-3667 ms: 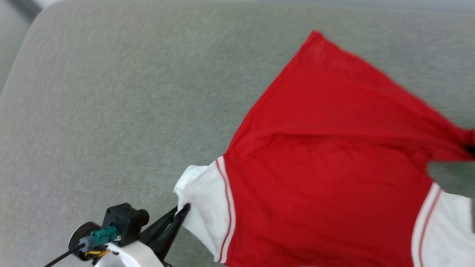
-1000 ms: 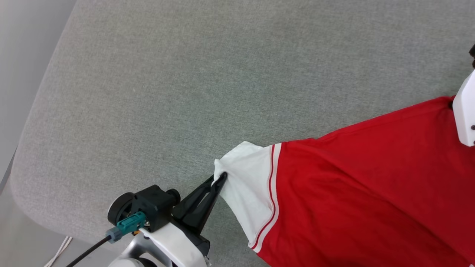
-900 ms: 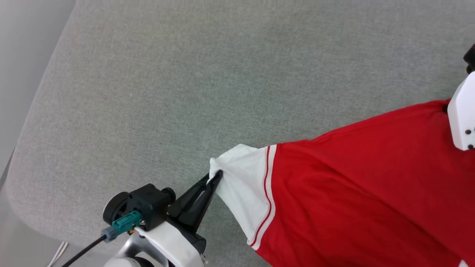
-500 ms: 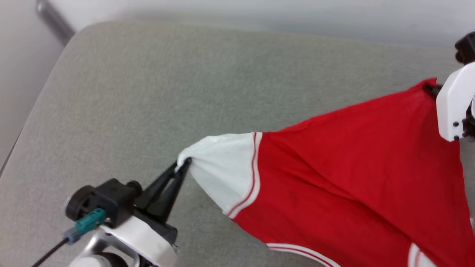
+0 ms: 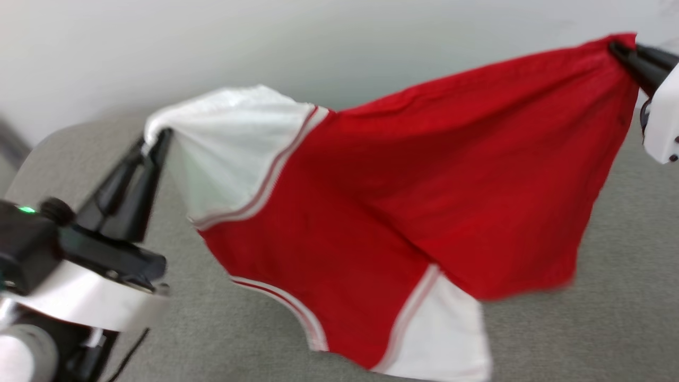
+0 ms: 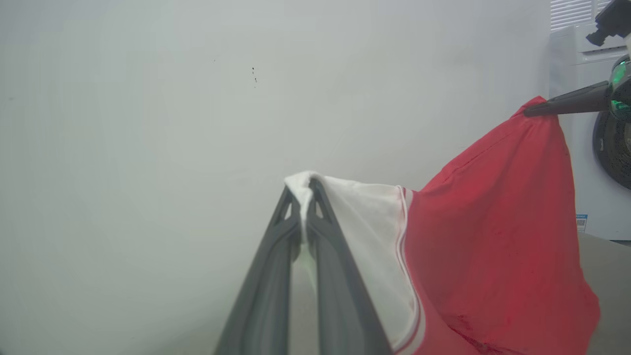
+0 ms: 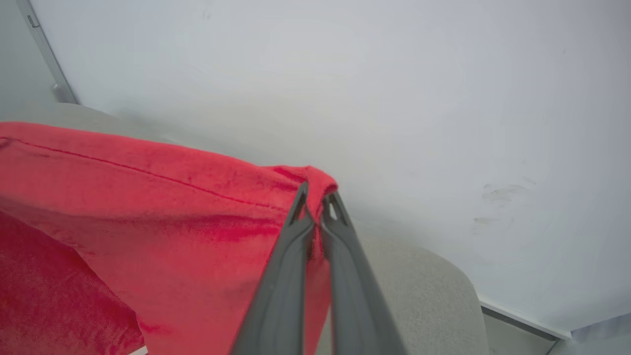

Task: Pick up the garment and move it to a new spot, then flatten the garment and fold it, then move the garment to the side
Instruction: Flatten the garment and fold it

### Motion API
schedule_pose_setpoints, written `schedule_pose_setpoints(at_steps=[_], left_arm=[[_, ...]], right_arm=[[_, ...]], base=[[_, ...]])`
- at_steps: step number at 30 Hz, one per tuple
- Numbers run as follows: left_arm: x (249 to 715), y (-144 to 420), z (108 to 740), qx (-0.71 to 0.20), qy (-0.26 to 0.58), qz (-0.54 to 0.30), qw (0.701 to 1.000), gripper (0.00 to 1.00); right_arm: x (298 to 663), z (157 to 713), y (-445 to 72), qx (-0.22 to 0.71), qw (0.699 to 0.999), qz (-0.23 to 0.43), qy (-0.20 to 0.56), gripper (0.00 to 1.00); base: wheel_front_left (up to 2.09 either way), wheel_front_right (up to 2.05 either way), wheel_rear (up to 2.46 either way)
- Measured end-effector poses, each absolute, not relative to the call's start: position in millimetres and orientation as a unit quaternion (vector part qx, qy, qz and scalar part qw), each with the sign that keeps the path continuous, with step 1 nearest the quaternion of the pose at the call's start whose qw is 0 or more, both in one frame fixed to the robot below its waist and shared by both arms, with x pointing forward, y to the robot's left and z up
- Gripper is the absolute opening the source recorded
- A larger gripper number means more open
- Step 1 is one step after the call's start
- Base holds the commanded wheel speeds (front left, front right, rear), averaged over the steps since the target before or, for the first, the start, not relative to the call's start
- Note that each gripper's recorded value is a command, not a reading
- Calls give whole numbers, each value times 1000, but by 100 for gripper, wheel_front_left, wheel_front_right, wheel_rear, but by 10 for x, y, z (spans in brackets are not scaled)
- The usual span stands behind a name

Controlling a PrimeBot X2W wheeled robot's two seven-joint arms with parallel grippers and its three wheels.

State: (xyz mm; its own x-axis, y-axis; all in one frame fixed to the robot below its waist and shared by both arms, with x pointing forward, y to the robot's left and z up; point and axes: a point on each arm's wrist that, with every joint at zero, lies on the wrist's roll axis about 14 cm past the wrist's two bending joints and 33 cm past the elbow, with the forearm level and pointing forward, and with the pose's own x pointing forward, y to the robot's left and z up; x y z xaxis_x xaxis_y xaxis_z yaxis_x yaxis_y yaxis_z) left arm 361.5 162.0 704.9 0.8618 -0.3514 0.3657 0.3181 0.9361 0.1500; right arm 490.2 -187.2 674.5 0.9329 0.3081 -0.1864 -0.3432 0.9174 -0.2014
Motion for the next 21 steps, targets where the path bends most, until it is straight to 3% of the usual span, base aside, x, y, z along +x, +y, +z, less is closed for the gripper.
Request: schedule_pose_setpoints(at_steps=[6, 11, 21], left_arm=[[3529, 1558, 7772, 46, -314, -176, 932, 0], [3526, 1528, 8074, 43, -361, -172, 916, 0], [3533, 1551, 8630, 39, -446, -159, 880, 0]], right_arm=[[4581, 7303, -2035, -112, 982, 149, -9, 0], [4332, 7642, -2066, -113, 981, 142, -68, 0], [4149, 7880, -2101, -117, 978, 127, -118, 0]], base=[[0, 0, 0], [0, 0, 0], [0, 0, 0]])
